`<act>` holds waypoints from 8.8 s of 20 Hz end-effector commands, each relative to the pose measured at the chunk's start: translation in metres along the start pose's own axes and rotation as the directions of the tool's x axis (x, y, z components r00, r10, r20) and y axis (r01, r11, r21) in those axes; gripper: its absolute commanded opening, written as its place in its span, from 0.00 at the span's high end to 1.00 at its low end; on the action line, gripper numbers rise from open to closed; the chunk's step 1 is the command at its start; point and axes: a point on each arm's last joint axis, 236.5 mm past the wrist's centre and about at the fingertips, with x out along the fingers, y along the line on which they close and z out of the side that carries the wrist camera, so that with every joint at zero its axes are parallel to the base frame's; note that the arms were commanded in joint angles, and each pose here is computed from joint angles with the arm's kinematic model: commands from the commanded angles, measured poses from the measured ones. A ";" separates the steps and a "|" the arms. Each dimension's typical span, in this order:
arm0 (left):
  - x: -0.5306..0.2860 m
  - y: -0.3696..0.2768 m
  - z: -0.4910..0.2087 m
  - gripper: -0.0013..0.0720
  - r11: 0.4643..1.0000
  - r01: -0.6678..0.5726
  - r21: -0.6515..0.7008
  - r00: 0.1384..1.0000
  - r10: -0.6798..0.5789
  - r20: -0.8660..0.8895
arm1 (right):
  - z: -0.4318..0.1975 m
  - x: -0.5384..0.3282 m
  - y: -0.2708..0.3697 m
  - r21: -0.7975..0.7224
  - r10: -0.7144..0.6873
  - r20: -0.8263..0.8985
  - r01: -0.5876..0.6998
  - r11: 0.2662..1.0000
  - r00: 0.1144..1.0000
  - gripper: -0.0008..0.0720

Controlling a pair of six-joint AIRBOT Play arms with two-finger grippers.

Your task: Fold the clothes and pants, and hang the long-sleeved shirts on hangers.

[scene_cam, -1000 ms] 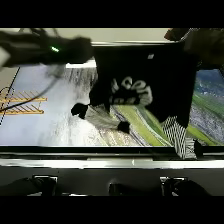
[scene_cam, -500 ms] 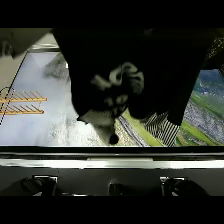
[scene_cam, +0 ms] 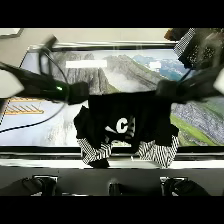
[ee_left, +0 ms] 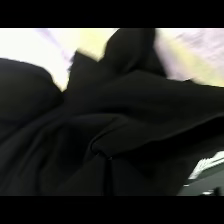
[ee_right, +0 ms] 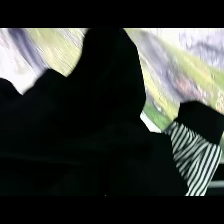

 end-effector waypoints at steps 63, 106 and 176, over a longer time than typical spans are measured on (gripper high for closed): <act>-0.240 0.542 -0.048 0.15 0.624 -0.456 -0.634 0.728 0.671 0.138 | -0.041 0.057 -0.002 0.094 -0.047 0.069 0.040 0.995 0.997 0.95; -0.096 0.698 -0.138 0.91 0.785 -0.524 -0.330 0.849 0.510 -0.137 | -0.049 0.056 -0.023 0.102 -0.135 0.036 0.130 0.986 0.990 0.95; -0.117 0.049 -0.185 0.96 0.611 0.130 0.781 0.918 -0.371 0.138 | -0.014 0.101 -0.045 0.471 -0.348 0.107 0.261 0.843 0.931 0.95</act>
